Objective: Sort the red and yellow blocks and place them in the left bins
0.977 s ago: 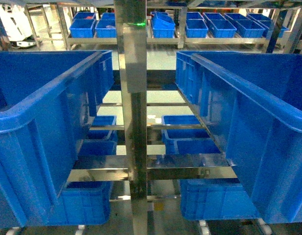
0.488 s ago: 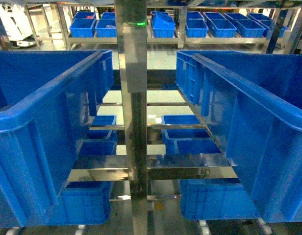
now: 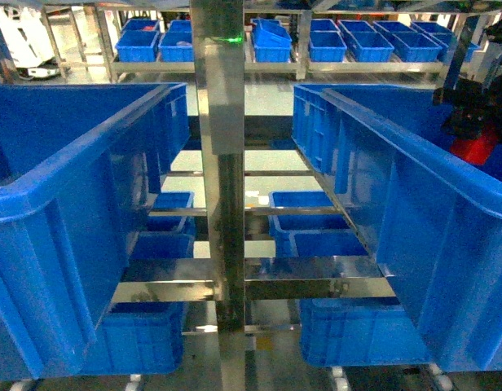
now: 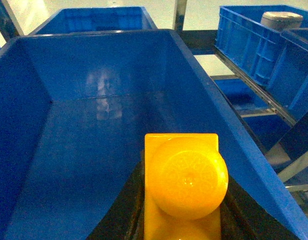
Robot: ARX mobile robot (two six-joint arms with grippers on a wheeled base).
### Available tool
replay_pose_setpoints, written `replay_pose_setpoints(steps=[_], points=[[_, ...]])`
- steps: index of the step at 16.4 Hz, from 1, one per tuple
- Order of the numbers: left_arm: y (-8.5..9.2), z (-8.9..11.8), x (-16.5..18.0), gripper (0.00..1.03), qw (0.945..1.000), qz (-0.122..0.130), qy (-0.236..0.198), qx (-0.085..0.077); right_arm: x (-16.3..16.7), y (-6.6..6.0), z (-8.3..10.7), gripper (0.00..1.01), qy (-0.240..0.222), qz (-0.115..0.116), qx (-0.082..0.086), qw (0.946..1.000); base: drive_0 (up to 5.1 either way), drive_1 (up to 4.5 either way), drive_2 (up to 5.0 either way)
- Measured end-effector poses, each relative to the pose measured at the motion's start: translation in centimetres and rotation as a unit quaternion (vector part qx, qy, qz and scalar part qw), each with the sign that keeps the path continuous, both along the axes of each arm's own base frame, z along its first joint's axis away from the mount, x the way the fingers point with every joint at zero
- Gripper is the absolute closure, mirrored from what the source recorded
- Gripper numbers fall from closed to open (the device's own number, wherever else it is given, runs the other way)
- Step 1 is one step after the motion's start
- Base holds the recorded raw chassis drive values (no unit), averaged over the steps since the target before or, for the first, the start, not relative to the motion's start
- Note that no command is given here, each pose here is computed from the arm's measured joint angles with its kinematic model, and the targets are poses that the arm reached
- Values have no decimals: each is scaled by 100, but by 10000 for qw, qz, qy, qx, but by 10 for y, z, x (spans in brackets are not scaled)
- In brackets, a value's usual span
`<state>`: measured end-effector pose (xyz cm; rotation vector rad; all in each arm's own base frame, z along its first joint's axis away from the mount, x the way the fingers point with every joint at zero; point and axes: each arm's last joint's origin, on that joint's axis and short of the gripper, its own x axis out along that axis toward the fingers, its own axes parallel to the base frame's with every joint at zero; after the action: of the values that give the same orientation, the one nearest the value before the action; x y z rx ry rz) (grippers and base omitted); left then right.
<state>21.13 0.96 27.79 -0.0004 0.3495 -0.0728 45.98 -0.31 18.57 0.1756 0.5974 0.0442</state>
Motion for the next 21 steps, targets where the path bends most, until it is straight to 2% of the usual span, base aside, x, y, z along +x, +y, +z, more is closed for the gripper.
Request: replay_pose_setpoints(steps=[2, 3, 4, 5, 6, 7, 8, 9, 11, 13, 14, 17, 21], points=[[0, 0, 0, 76, 10000, -2, 0, -1, -27, 5, 20, 35, -418, 77, -32, 9991, 0, 0, 0], [0, 0, 0, 76, 10000, -2, -2, 1, -50, 12, 34, 24, -679, 160, -31, 9976, 0, 0, 0], [0, 0, 0, 76, 10000, -2, 0, -1, -77, 19, 48, 13, -878, 274, 35, 9958, 0, 0, 0], [0, 0, 0, 76, 10000, 0, 0, 0, -114, 25, 56, 1, -989, 380, 186, 9942, 0, 0, 0], [0, 0, 0, 76, 10000, -1, 0, 2, -154, 27, 55, 4, -930, 362, 313, 9945, 0, 0, 0], [0, 0, 0, 76, 10000, 0, 0, 0, -192, 26, 49, 3, -717, 219, 366, 9965, 0, 0, 0], [0, 0, 0, 76, 10000, 0, 2, 0, -235, 27, 45, 3, -648, 57, 276, 9975, 0, 0, 0], [0, 0, 0, 76, 10000, -2, -2, 1, -271, 27, 56, 3, -779, -1, 234, 9967, 0, 0, 0], [0, 0, 0, 76, 10000, -9, -2, -1, -323, 23, 86, 3, -1469, -156, 206, 9888, 0, 0, 0], [1, 0, 0, 76, 10000, 15, -8, 2, -343, 23, 95, 3, -1954, -149, 256, 9803, 0, 0, 0], [0, 0, 0, 76, 10000, -12, -6, 0, -340, 24, 93, 3, -1981, -206, 186, 9798, 0, 0, 0], [0, 0, 0, 76, 10000, -2, -8, 2, -326, 26, 86, 3, -1694, -218, 144, 9852, 0, 0, 0], [0, 0, 0, 76, 10000, -39, 56, -14, -325, 26, 85, 3, -1681, -217, 149, 9854, 0, 0, 0]])
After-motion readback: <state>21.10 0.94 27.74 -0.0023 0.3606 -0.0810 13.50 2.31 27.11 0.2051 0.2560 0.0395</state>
